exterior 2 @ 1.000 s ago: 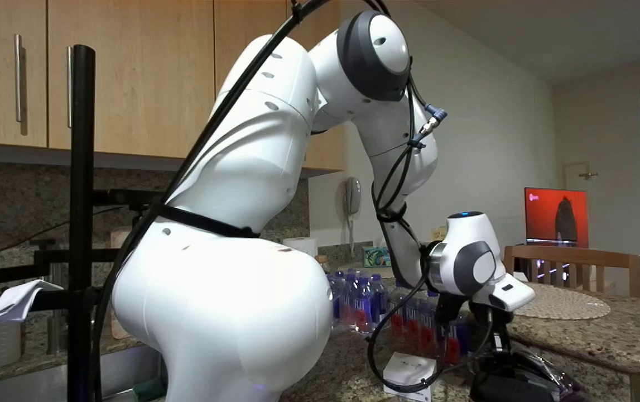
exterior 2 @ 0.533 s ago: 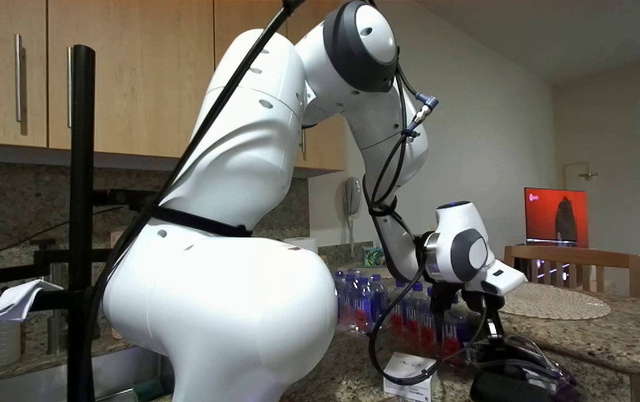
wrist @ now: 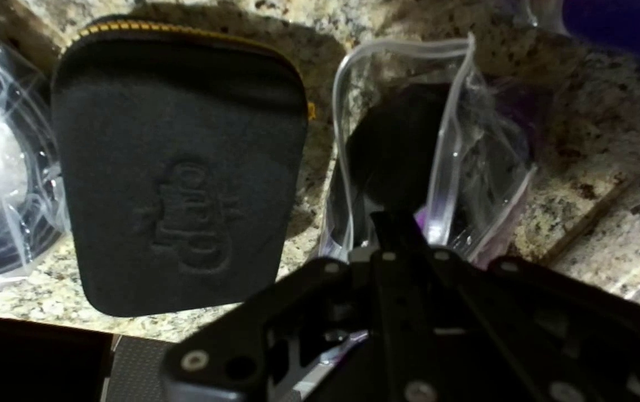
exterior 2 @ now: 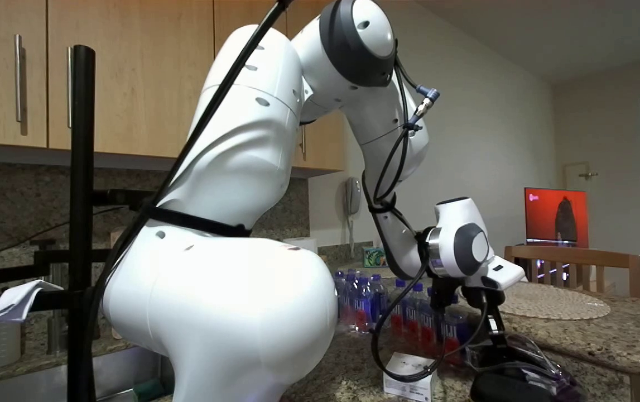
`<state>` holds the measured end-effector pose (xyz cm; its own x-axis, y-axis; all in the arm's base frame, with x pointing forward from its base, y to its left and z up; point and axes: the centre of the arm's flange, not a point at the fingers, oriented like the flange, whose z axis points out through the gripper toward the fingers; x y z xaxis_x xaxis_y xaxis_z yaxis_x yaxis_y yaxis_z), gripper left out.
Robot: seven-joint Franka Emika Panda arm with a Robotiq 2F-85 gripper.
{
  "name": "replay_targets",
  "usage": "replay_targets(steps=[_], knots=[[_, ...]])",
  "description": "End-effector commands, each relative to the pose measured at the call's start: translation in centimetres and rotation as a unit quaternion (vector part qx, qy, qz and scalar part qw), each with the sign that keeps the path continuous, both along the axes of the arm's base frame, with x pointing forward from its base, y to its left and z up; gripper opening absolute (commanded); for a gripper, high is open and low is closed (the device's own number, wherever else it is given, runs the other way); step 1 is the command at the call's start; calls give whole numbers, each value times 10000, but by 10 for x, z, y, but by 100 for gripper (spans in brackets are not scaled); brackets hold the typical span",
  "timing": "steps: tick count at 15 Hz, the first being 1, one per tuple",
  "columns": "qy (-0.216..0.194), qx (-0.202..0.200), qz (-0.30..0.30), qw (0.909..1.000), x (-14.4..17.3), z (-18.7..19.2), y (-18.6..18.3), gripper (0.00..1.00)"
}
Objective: Remove the black pump from the plastic bag and put it on the top counter
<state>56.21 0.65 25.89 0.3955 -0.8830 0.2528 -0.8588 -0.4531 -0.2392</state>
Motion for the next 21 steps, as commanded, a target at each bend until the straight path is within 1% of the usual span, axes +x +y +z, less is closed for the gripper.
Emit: replay_targets(steps=[1,3,5,8,11,14,15,16,17,19,20,21], knots=[[-410,-215,-254,9986,-9,-5,3,6],[-642,-411,-314,9966,-11,-14,6,6],[-789,-564,-343,9947,-13,-25,11,6],[-775,-534,-340,9950,-16,-40,16,6],[-646,-445,-324,9964,-23,-58,18,6],[-813,-387,-666,9937,-27,-61,13,6],[-875,-364,-751,9927,-28,-60,13,21],[-947,-355,-844,9913,-28,-59,13,32],[-969,-329,-897,9907,-29,-59,13,36],[-963,-227,-891,9911,-29,-60,14,48],[-930,-178,-865,9917,-29,-61,14,55],[-895,-74,-812,9926,-28,-63,15,61]])
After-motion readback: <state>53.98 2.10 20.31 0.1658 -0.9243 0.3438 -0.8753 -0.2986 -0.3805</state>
